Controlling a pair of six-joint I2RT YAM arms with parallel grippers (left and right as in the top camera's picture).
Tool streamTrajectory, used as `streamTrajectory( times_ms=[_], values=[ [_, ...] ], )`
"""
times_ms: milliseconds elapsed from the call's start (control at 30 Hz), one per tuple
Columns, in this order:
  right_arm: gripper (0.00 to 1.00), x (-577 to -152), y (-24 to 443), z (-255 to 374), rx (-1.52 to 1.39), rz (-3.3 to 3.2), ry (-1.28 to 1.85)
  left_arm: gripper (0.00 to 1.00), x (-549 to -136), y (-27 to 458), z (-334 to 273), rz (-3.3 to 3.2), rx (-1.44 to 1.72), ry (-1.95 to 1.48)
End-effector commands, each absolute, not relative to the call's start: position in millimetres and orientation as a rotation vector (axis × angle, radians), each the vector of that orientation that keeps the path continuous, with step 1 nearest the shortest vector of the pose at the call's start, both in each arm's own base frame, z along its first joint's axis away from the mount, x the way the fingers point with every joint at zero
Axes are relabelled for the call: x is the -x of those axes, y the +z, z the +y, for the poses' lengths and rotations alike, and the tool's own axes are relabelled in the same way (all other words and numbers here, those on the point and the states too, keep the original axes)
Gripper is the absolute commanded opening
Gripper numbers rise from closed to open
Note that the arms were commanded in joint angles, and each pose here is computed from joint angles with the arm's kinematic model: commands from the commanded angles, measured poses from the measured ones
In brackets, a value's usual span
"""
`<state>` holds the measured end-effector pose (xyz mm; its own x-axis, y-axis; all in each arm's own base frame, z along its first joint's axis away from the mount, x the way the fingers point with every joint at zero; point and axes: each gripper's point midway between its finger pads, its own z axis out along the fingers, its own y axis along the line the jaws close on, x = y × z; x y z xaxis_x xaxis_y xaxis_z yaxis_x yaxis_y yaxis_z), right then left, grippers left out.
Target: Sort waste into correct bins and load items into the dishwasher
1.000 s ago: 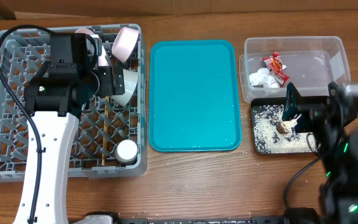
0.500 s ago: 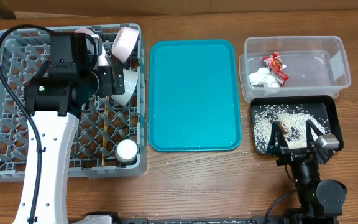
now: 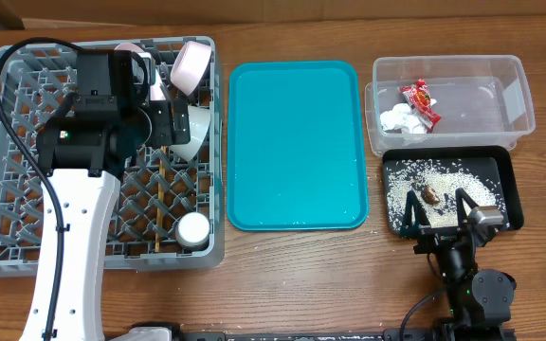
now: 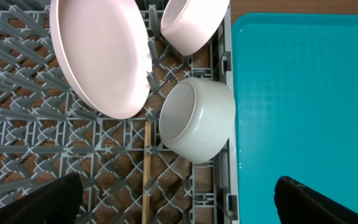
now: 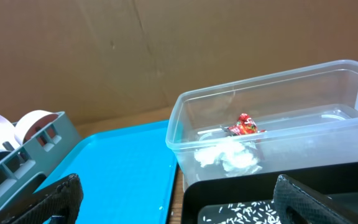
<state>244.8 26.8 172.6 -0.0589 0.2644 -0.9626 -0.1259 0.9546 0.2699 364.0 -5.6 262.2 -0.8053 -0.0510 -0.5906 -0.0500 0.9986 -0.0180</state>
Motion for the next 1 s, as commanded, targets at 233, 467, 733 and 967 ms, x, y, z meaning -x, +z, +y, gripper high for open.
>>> streamTrajectory(
  times_ms=[233, 467, 733, 967],
  values=[
    [1.0, -245, 171, 28, -0.113, 1.594, 0.329, 1.0, -366, 267, -6, 2.494, 0.076, -0.015],
    [1.0, -245, 171, 28, -0.113, 1.594, 0.329, 1.0, -366, 267, -6, 2.493, 0.077, -0.015],
    [1.0, -245, 171, 28, -0.113, 1.594, 0.329, 1.0, -364, 267, 6, 2.491, 0.098, 0.07],
    [1.0, -245, 171, 28, -0.113, 1.594, 0.329, 1.0, -348, 262, 10, 2.334, 0.111, 0.077]
  ],
)
